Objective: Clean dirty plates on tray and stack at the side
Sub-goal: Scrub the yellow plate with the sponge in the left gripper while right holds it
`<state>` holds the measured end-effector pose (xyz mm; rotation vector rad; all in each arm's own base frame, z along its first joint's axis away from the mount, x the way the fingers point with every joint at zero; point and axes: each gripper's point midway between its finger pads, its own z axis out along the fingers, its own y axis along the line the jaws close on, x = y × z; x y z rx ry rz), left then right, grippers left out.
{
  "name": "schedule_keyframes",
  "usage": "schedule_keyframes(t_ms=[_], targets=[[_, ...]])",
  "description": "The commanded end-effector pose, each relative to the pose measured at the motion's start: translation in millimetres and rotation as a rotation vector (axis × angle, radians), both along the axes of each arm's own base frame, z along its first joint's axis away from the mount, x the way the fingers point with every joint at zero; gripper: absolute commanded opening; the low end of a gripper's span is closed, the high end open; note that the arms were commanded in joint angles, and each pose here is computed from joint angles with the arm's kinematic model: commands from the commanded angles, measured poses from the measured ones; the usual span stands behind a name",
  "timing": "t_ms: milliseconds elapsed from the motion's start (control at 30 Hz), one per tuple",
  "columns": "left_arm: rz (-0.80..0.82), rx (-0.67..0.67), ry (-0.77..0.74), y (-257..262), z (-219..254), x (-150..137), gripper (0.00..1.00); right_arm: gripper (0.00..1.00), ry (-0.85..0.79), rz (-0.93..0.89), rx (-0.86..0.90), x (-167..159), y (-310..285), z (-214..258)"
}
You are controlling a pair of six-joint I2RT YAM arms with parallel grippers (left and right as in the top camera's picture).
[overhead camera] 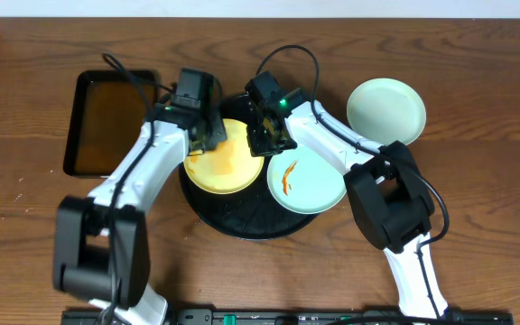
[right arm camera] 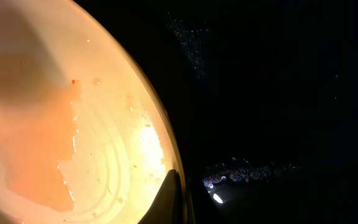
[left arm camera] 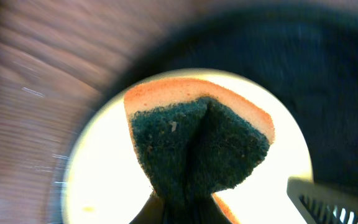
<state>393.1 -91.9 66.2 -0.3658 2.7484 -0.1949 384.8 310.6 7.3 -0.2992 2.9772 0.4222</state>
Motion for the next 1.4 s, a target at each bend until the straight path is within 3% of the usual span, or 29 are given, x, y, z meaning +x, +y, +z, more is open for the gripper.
schedule_keyframes(t_ms=[0,133,200,233,500,767,1167,1300,1333,1367], targets=[[-0.017,-0.129,0.161,-25,-43,-22,0.07,0.01,0.003,0.001,-0.046,-6,-7,-6],[-0.034,-0.097,0.234,-21,-74,-29,0.08,0.01,0.005,0.001,-0.047,-7,-7,-6],[-0.017,-0.017,0.239,-8,-81,-30,0.08,0.01,0.006,0.001,-0.048,-7,-7,-6],[0.011,0.085,0.235,11,-83,-30,0.08,0.01,0.006,0.002,-0.048,-7,-8,-6],[0.027,0.438,0.215,71,-72,-30,0.08,0.01,0.006,0.002,-0.048,-7,-8,-6],[0.022,0.644,0.163,99,-48,-17,0.08,0.01,0.006,0.002,-0.048,-7,-8,-6],[0.000,0.499,-0.001,68,7,0,0.08,0.01,0.004,0.002,-0.047,-7,-7,-6],[-0.052,0.240,-0.003,24,-3,2,0.08,0.01,0.002,0.001,-0.046,-6,-7,-6],[-0.104,0.085,0.001,-4,-9,2,0.07,0.01,0.002,0.000,-0.046,-6,-7,-6],[-0.118,0.011,0.002,-17,-12,1,0.08,0.01,0.003,0.000,-0.046,-6,-7,-6]])
